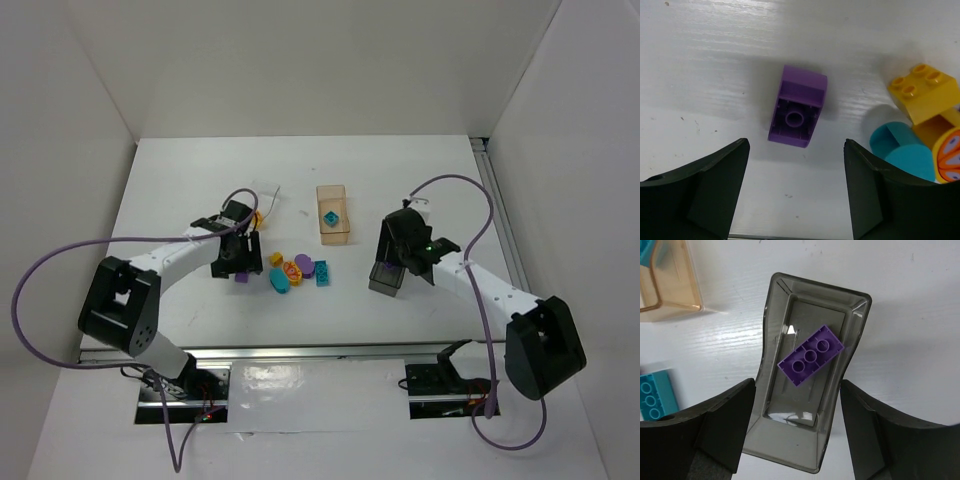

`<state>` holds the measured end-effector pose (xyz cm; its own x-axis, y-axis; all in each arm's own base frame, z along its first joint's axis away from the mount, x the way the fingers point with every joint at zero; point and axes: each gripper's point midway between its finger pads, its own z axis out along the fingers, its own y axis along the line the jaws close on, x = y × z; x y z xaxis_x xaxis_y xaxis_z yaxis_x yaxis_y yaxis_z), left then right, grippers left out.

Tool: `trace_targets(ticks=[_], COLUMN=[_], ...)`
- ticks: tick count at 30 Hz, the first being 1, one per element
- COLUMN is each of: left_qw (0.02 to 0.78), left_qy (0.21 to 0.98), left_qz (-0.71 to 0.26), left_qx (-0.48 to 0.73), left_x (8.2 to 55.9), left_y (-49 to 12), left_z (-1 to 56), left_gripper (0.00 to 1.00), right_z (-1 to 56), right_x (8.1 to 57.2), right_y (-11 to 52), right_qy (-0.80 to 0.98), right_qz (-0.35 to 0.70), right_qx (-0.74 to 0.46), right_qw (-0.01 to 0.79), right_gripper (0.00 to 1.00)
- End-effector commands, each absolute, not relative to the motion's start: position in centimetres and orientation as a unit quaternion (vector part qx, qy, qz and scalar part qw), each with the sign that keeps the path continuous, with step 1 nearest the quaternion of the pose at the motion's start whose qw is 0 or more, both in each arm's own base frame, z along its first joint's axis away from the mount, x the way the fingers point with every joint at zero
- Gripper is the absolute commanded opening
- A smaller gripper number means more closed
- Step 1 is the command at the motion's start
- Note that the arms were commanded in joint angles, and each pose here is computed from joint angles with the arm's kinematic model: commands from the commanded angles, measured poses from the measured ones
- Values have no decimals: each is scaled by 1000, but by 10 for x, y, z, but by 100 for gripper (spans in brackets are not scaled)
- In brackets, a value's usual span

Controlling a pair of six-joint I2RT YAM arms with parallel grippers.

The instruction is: Sort the legos into containers by color

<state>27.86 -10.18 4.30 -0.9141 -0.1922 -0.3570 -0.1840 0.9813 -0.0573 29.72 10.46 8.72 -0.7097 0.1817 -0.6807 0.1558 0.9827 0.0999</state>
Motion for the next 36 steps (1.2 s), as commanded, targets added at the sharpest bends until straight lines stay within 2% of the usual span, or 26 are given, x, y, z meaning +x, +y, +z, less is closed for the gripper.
trace_targets(ticks=[1, 3, 7, 8, 11, 12, 13, 19, 22, 26, 30, 36], left_qw=[195, 199, 197, 194, 206, 207, 214, 272, 287, 309, 308, 292], left_qy=[976, 975, 976, 977, 975, 975, 974, 958, 947, 924, 908, 892], left_qz=[14, 12, 8, 2, -15, -15, -20, -87, -140, -213, -257, -296], left_qx=[-97, -98, -92, -91, -81, -81, -77, -37, -3, 72, 117, 179], left_x=[290, 295, 300, 300, 302, 300, 300, 292, 286, 279, 278, 279], left_y=[-101, -102, -106, -108, -116, -115, -119, -158, -196, -280, -350, -435], left_z=[44, 41, 35, 35, 45, 49, 57, 118, 147, 184, 194, 192], left_gripper=[83, 81, 67, 57, 40, 28, 25, 25, 25, 25, 25, 25], right_z=[134, 136, 142, 144, 153, 156, 160, 183, 195, 214, 231, 242], right_x=[312, 310, 307, 306, 305, 305, 305, 302, 301, 294, 278, 261], right_y=[106, 103, 97, 97, 93, 93, 91, 79, 70, 51, 24, 5], right_qy=[898, 898, 896, 894, 890, 890, 887, 873, 862, 834, 795, 771], right_qz=[32, 27, 18, 21, 15, 15, 14, 1, -6, -22, -36, -44], right_qx=[101, 103, 107, 107, 108, 108, 111, 126, 139, 188, 252, 287], right_qw=[427, 428, 431, 434, 443, 443, 449, 472, 487, 518, 551, 567], right_gripper=[76, 76, 76, 76, 75, 75, 75, 75, 75, 75, 75, 77])
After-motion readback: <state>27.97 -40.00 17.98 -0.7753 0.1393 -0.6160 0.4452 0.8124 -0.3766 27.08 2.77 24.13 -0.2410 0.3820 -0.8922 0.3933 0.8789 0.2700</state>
